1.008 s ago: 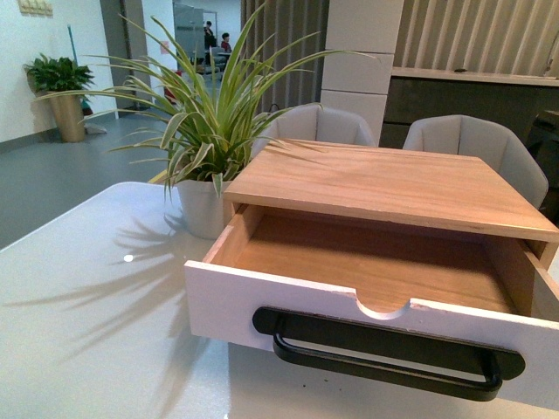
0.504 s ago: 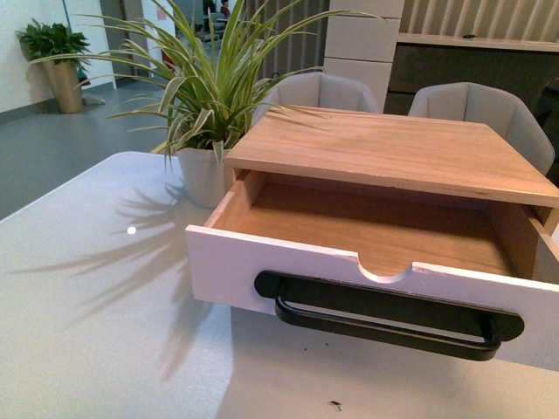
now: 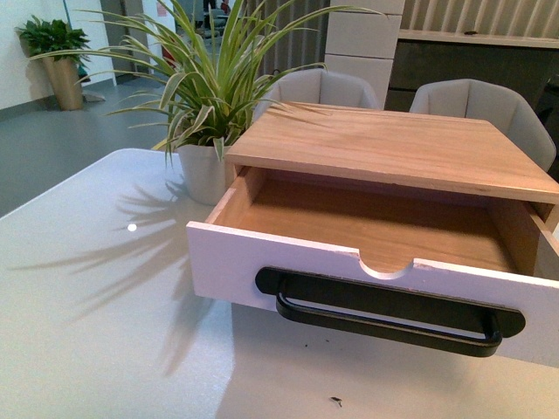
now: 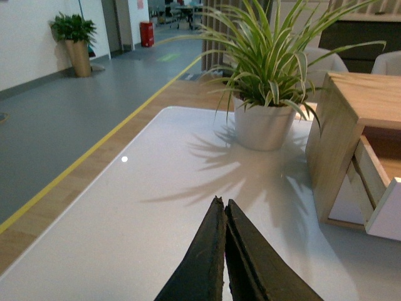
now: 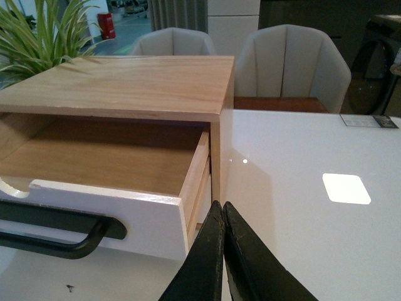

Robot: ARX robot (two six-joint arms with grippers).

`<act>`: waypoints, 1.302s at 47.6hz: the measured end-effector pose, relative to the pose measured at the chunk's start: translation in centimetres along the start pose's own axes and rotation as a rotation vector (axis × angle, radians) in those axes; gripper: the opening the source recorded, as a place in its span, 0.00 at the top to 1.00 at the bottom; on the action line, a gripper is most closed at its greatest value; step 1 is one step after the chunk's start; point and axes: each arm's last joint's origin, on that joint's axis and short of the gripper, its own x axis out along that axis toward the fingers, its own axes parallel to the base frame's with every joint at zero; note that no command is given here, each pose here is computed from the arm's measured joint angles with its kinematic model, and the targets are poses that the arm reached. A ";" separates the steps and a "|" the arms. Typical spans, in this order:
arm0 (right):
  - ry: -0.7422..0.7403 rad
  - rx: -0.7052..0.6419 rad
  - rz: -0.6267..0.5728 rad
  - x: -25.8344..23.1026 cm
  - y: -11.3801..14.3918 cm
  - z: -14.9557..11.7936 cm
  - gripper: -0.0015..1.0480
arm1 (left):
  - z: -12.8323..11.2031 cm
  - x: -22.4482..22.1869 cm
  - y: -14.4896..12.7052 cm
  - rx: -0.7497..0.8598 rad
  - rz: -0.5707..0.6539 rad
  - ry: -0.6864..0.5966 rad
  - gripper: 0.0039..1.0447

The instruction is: Pull drawer

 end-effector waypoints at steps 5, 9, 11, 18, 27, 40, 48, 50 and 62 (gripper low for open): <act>-0.023 0.000 0.000 -0.2 0.0 -0.1 0.98 | -0.4 -0.3 0.0 0.000 0.000 0.002 0.97; -0.026 0.000 -0.001 -0.4 0.0 -0.1 0.98 | -0.3 -0.5 0.0 0.000 0.000 -0.003 0.97; -0.024 0.000 0.000 -0.4 0.0 -0.1 0.98 | -0.3 -0.6 0.0 0.000 0.000 -0.005 0.97; -0.024 0.000 0.000 -0.8 0.0 -0.2 0.98 | -0.3 -1.1 0.0 0.000 0.000 -0.003 0.97; 0.002 0.000 0.000 -1.9 0.0 -0.6 0.98 | -0.4 -1.5 0.0 0.000 0.000 -0.004 0.97; -0.019 0.000 0.000 -2.1 0.0 -0.5 0.98 | -0.7 -2.8 0.0 0.000 0.000 0.007 0.97; -0.019 0.000 0.000 -2.1 0.0 -0.5 0.94 | -0.6 -2.8 0.0 -0.001 0.001 0.002 0.89; -0.020 0.000 0.000 -2.1 0.0 -0.5 0.84 | -0.6 -2.8 0.0 -0.001 0.001 0.002 0.79; -0.020 0.000 0.000 -2.1 0.0 -0.5 0.33 | -0.6 -2.8 0.0 -0.001 0.001 0.002 0.28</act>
